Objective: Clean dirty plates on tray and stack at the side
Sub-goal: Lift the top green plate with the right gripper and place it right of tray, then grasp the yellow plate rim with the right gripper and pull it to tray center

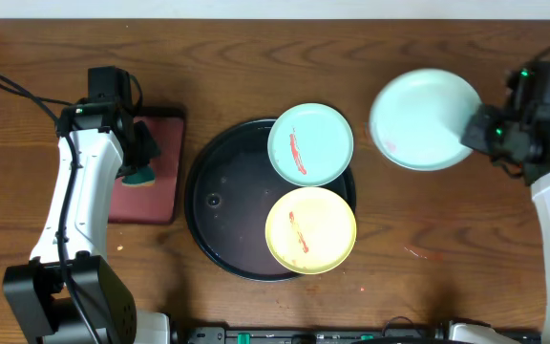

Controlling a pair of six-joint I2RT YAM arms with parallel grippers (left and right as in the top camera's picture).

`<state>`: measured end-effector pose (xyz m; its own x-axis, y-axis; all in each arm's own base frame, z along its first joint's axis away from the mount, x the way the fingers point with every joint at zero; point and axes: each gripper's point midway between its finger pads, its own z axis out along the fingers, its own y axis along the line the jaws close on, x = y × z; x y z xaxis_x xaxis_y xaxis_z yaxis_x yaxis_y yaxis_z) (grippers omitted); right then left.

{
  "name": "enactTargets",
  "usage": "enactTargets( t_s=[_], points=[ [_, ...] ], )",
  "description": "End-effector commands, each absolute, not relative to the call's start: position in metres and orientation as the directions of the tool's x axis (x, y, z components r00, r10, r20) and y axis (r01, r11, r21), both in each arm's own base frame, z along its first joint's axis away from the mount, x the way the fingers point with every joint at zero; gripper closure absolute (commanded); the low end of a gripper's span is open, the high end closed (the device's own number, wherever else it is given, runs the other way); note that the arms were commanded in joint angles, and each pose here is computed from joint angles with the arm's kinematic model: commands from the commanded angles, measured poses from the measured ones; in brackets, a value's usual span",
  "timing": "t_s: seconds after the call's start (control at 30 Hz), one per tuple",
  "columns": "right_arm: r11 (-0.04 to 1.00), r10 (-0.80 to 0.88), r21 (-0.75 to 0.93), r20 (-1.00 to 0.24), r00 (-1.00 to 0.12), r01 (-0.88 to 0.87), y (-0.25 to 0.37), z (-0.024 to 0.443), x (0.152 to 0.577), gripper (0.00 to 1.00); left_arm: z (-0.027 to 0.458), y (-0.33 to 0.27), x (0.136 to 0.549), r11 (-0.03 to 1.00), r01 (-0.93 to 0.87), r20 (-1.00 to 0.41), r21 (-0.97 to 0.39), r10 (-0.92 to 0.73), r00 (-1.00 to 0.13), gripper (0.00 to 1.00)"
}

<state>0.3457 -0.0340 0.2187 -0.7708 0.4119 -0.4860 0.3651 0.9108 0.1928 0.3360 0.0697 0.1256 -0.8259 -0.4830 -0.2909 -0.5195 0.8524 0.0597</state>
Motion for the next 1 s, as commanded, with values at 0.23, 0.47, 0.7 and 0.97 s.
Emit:
enactTargets(
  t_s=[0.23,0.47,0.7,0.97],
  points=[
    [0.887,0.461,0.146,-0.293,-0.838,0.438,-0.052,0.084,0.321,0.99,0.134,0.075,0.337,0.856,-0.511,-0.316,0.075,-0.466,-0.826,0.93],
    [0.888,0.461,0.143,-0.293,-0.838,0.438,-0.052,0.043,0.317,0.89,0.134,0.075,0.337,0.856,-0.511,-0.316,0.075,-0.466,-0.827,0.93],
    [0.903,0.404,0.26,-0.24,-0.882,0.343,-0.022,0.072,0.317,0.7,0.134,0.075,0.34,0.864,-0.498,-0.324,0.076,-0.451,-0.832,0.93],
    [0.916,0.106,0.4,-0.25,-0.962,-0.003,0.079,0.136,0.308,0.59,0.156,0.075,0.34,0.883,-0.462,-0.32,0.09,-0.413,-0.853,0.93]
  ],
)
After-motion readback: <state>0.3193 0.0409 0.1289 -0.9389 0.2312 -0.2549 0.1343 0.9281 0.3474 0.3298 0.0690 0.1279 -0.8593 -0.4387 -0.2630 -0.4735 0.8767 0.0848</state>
